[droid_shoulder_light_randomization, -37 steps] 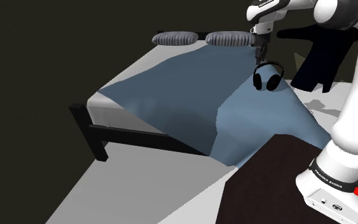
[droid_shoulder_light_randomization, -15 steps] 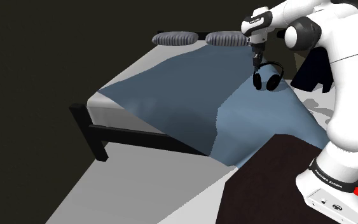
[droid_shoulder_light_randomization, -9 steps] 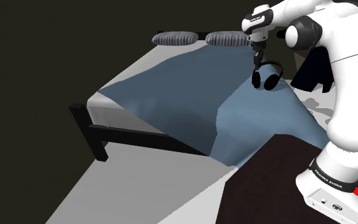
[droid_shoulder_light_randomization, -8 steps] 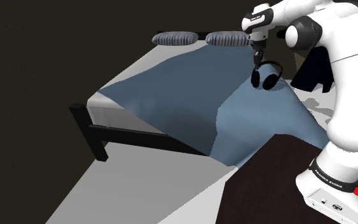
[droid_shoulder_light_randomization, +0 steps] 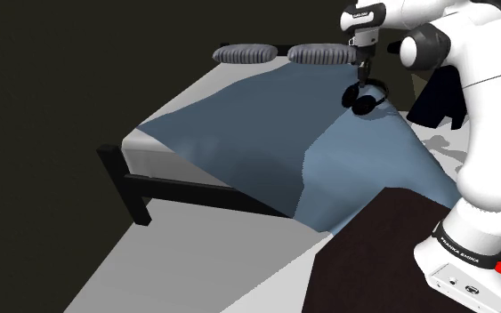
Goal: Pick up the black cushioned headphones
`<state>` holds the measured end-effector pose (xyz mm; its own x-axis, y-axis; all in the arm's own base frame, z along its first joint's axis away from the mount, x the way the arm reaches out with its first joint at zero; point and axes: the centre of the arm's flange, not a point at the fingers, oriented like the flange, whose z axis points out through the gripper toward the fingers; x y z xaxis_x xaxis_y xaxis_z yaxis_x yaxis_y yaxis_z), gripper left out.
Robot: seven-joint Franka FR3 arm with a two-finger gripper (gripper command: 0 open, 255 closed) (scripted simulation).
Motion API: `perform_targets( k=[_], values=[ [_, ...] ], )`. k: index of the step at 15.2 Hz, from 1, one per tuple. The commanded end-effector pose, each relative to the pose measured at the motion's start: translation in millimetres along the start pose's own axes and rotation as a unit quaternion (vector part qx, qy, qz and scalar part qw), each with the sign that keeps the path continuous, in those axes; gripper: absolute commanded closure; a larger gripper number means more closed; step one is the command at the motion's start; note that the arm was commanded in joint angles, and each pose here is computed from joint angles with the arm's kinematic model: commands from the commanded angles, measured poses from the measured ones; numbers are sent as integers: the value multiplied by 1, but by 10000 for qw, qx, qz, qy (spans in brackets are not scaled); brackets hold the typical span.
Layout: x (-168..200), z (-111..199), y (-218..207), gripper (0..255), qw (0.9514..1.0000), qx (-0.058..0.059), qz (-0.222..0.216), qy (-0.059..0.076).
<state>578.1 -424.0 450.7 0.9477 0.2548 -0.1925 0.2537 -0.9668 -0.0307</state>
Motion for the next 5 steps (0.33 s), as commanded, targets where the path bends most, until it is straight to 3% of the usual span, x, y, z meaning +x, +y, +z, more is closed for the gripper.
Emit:
perform_targets(
  k=[1, 5],
  values=[
    [-2, -10, -1, 255, 10000, -4, 1, 2],
    [-4, -22, -2, 255, 10000, -4, 1, 2]
  ],
)
